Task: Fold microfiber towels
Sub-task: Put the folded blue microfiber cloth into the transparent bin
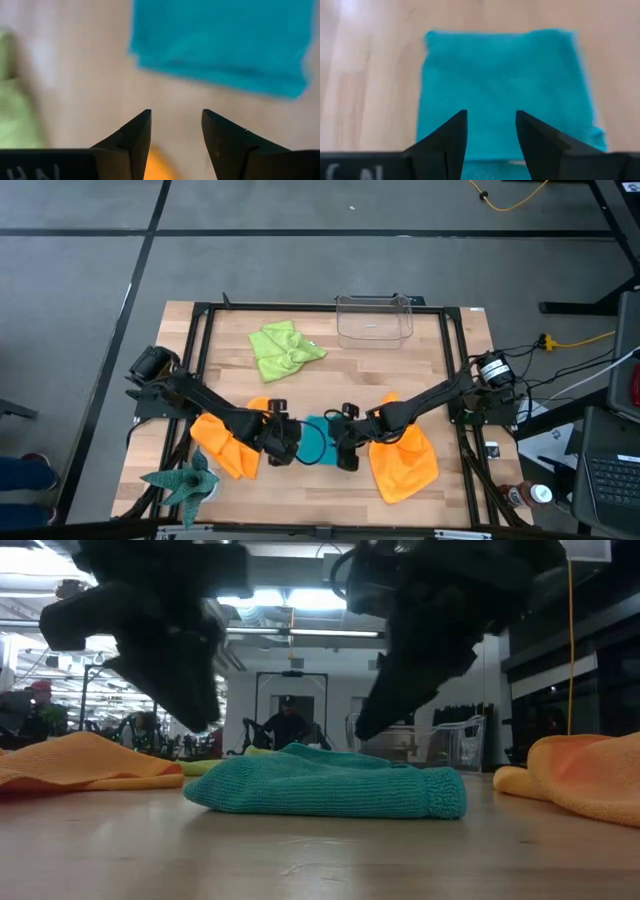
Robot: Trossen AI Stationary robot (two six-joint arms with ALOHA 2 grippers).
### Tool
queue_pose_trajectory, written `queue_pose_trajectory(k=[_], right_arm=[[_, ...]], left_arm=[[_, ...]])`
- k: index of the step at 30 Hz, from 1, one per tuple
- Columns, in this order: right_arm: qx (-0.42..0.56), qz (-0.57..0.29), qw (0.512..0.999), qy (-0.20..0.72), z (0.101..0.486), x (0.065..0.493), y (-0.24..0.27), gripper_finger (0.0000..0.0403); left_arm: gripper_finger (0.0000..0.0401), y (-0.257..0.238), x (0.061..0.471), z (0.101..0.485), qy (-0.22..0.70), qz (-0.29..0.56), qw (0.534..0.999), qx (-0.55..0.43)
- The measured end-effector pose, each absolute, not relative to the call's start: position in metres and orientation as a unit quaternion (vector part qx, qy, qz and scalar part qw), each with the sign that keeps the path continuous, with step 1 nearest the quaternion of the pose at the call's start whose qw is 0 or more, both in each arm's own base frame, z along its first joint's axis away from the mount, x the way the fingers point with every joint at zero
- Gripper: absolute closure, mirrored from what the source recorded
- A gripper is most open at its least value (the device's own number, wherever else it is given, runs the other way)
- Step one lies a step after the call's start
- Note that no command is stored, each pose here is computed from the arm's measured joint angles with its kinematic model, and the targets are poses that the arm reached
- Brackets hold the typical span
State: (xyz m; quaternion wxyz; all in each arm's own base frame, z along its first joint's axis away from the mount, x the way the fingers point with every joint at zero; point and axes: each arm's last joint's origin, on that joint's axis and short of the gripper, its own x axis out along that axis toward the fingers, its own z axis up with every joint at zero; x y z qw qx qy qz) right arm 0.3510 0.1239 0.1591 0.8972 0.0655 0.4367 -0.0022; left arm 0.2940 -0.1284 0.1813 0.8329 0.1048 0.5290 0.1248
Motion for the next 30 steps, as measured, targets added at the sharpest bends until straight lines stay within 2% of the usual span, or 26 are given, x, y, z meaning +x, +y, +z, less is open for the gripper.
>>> queue_pose_trajectory(k=[5,10,25,30], right_arm=[[0.025,0.04,0.911,0.409,0.154,0.358,0.131,0.0233],[0.026,0.068,0.914,0.4,0.138,0.368,0.137,0.0233],[-0.009,0.098,0.893,0.439,0.118,0.365,0.155,0.0231],[-0.001,0.094,0.893,0.44,0.118,0.367,0.152,0.0202]], left_arm=[[0.0235,-0.111,0.268,0.202,0.546,0.202,0.795,0.17],[0.0235,-0.089,0.254,0.216,0.563,0.266,0.762,0.178],[0.0235,-0.078,0.261,0.218,0.554,0.28,0.769,0.153],[0.0235,-0.078,0.261,0.218,0.552,0.28,0.771,0.151]])
